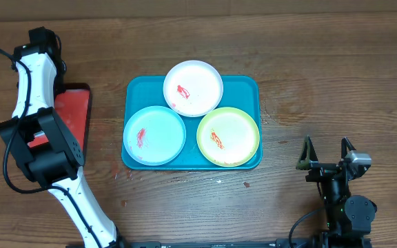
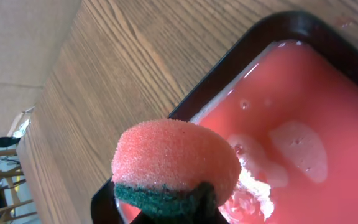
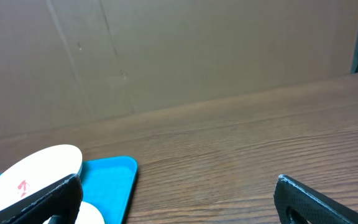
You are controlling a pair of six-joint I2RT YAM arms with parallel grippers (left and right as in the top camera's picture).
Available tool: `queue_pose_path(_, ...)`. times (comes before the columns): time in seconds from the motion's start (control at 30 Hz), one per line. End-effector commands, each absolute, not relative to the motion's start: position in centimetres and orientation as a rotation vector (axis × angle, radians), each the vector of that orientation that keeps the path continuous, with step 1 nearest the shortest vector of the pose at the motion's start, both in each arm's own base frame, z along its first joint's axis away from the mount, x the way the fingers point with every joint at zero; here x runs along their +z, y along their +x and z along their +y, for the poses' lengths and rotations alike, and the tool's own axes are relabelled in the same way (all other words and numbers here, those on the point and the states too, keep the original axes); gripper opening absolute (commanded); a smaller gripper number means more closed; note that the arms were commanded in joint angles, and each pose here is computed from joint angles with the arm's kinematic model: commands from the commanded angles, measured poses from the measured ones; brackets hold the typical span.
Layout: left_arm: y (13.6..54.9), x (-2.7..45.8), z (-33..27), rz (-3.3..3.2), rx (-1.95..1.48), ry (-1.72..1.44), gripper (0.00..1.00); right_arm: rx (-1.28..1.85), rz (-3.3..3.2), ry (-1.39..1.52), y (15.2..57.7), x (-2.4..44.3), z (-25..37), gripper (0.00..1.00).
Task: Clean dirty plates on tray and stack at the side
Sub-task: 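Lift the sponge out of the red tray with the left gripper, then carry the sponge to the light-blue plate and set it down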
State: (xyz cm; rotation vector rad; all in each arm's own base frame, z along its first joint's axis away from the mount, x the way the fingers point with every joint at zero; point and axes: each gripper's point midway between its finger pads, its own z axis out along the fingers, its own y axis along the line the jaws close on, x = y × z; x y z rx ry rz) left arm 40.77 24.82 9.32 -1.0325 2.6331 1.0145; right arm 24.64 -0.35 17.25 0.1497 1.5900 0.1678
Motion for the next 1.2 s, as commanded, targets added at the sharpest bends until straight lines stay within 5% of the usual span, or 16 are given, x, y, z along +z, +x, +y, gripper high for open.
queue_pose_path(0.0, 40.8, 11.3, 25.3, 2.577, 1.057, -1.052, 0.04, 0.152, 1.585, 0.154, 24.6, 17.1, -0.6, 1.0)
queue_pose_path(0.27, 41.4, 18.8, 23.8, 2.396, 0.791, -1.158, 0.04, 0.152, 1.585, 0.154, 24.6, 17.1, -0.6, 1.0)
queue_pose_path(0.43, 42.6, 14.3, 22.1, 2.493, 0.601, -1.187, 0.04, 0.152, 1.586, 0.154, 24.6, 17.1, -0.6, 1.0)
queue_pose_path(0.63, 42.0, 8.6, 23.4, 2.595, 0.791, -1.134, 0.04, 0.152, 1.586, 0.154, 24.6, 17.1, -0.6, 1.0)
queue_pose_path(0.87, 39.9, 20.1, 25.5, 2.363, 0.999, -1.185, 0.04, 0.152, 1.586, 0.154, 24.6, 17.1, -0.6, 1.0)
queue_pose_path(1.0, 41.1, 25.0, 22.2, 2.32, 0.589, -1.186, 0.04, 0.152, 1.586, 0.154, 24.6, 17.1, -0.6, 1.0)
queue_pose_path(1.17, 42.9, 26.8, 13.9, 2.529, -0.006, -0.761, 0.04, 0.152, 1.586, 0.154, 24.6, 17.1, -0.6, 1.0)
